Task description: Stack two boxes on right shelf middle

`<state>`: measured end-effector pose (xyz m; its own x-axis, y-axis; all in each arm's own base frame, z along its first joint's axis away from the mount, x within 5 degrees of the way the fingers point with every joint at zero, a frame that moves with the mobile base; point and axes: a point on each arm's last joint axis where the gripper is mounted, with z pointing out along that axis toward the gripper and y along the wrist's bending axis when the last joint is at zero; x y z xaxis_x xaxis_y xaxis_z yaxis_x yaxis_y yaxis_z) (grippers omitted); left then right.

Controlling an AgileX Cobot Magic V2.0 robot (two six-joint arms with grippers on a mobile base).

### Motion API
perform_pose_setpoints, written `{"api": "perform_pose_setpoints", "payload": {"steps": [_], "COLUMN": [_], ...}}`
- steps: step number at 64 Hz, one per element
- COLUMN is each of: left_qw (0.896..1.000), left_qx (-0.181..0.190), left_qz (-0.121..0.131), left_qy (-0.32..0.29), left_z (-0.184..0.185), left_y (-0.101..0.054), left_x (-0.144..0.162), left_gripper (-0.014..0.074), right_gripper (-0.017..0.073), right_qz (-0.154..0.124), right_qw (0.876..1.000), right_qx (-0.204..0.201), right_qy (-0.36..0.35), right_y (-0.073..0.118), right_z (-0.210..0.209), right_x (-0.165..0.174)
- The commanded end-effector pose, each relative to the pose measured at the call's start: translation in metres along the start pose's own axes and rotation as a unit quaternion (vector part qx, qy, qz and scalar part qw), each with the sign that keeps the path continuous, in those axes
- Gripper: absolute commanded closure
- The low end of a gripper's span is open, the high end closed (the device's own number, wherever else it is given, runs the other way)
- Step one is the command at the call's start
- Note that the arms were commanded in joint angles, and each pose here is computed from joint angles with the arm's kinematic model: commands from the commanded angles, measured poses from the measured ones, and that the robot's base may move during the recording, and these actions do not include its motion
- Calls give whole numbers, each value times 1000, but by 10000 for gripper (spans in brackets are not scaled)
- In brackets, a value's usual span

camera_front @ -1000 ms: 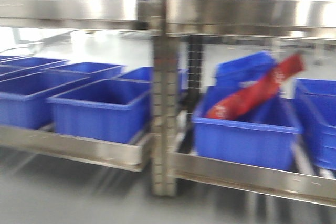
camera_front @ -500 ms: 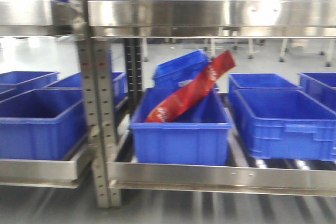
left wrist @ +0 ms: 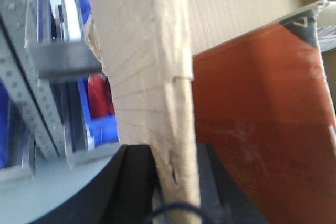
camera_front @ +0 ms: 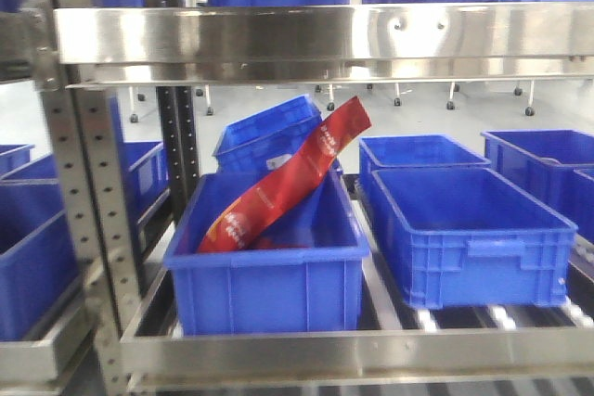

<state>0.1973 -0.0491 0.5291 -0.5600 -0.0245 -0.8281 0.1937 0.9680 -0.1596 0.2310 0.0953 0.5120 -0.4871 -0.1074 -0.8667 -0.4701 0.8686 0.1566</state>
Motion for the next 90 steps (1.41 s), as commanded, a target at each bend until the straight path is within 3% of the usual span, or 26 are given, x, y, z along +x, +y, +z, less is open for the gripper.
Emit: {"api": "perform_pose_setpoints", "payload": {"steps": [1,90], "left_qw": [999,999], "left_qx": [-2,-2], "left_qz": [5,5], "left_qy": [-34,-34], "left_z": [-14,-14], "left_y": [0,0], "left_x": [-4,-4], "left_gripper": [705,705], "right_gripper": [713,713], "right_qz": [-16,-16], "right_qw": [999,999], "right_qx": [24,24], "right_qy": [-31,-31], "right_y": [-5,-5], "right_z": [-7,-7], "right_x": [-6,-6]}}
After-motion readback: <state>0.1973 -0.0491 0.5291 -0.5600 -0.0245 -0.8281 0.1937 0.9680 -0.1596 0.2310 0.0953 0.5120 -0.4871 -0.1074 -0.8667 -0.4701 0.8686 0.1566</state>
